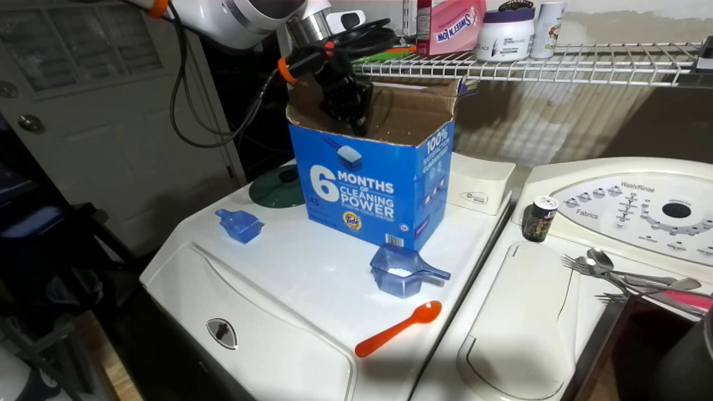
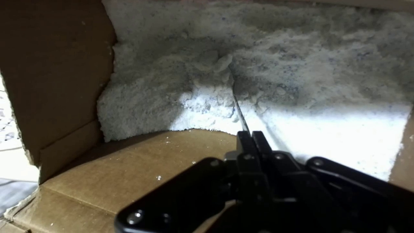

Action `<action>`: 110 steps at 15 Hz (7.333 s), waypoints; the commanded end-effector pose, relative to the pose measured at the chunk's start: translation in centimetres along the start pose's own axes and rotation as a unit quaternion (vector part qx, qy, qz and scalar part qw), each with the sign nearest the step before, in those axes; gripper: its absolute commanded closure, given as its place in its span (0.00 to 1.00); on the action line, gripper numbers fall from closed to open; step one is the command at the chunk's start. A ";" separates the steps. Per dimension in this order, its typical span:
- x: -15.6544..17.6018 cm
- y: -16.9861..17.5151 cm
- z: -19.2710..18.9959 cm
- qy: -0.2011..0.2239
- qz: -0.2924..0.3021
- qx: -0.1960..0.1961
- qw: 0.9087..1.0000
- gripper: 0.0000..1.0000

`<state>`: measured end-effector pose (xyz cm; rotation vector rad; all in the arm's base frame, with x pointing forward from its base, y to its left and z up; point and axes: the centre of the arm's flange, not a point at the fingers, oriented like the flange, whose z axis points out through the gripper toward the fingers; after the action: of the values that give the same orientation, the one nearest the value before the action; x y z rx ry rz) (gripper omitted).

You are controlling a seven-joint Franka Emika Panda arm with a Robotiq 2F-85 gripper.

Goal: Transfer a spoonful of contents from the blue box to the right scoop

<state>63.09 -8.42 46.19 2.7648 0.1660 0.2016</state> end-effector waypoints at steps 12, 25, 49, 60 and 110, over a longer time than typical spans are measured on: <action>-1.3 1.1 -0.6 0.008 0.005 -0.117 0.993 0.99; -2.8 0.0 -4.8 0.012 0.002 -0.185 0.983 0.99; -2.3 -4.2 -9.6 -0.021 -0.033 -0.254 0.966 0.99; -2.6 -3.9 -11.1 -0.058 -0.018 -0.299 0.952 0.99; -10.4 -5.7 -5.5 -0.037 0.158 -0.228 0.960 0.99</action>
<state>52.54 -2.25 48.54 2.2857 -0.2944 0.1629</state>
